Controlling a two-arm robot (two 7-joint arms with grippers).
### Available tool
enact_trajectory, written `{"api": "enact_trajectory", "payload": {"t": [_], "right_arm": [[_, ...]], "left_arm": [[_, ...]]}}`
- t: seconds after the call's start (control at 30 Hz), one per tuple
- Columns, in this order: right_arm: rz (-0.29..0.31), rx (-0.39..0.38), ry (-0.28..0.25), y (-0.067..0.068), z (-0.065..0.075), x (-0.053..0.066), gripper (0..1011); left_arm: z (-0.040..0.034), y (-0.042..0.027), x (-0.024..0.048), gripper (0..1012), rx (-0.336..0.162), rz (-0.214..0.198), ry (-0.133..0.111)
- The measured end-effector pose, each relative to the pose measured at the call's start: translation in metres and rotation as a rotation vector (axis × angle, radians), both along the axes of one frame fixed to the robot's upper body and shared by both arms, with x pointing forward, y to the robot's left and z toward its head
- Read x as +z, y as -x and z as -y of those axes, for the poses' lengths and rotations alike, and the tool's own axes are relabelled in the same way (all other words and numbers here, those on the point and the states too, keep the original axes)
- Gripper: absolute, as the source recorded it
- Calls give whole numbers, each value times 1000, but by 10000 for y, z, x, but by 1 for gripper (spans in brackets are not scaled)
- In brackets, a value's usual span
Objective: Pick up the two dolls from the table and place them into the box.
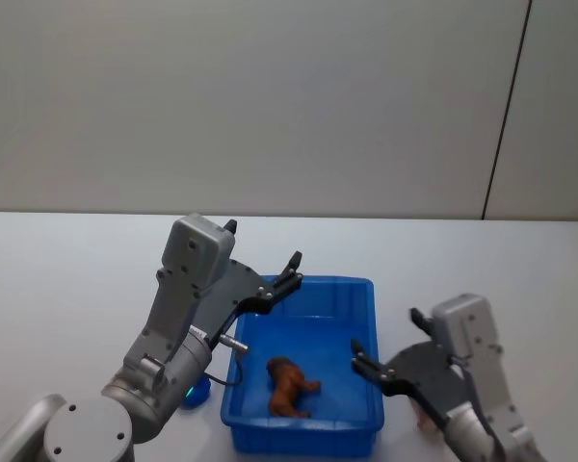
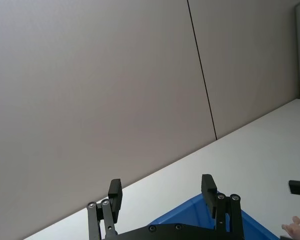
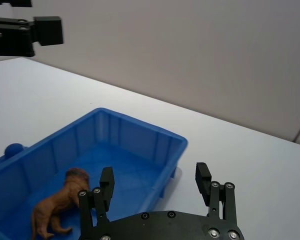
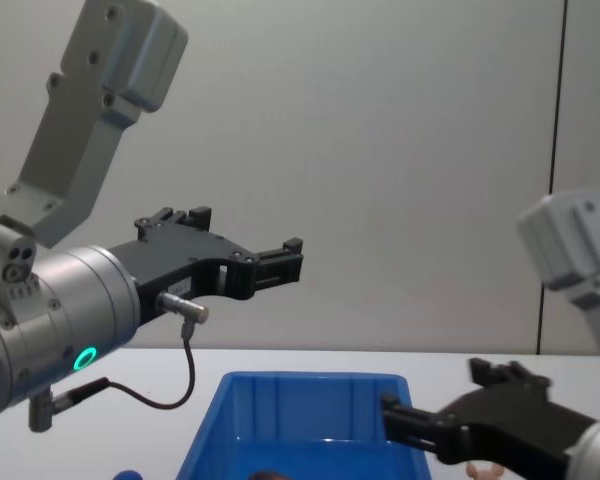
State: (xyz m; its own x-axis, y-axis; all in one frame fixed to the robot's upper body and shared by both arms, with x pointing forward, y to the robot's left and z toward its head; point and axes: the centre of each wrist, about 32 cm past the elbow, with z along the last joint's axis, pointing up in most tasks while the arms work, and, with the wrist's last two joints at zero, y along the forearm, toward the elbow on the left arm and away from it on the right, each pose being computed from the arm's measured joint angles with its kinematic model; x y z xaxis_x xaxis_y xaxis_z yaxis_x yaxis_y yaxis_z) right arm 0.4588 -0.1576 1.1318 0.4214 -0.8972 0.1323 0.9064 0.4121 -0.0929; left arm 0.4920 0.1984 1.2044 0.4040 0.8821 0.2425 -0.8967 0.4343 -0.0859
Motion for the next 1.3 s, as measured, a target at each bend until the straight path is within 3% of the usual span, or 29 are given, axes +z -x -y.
{"api": "enact_trajectory", "payload": {"t": [0.33, 0.57, 1.2, 1.3], "right_arm": [[-25, -117, 3, 212, 114, -24, 1001], [-60, -160, 5, 277, 172, -69, 1001], [-165, -162, 0, 242, 236, -319, 1001], [-179, -157, 0, 224, 236, -360, 960]], "left_arm": [[0, 0, 0, 1001, 0, 0, 0], [0, 0, 0, 1001, 0, 0, 0], [0, 0, 0, 1001, 0, 0, 0], [0, 0, 0, 1001, 0, 0, 0]]}}
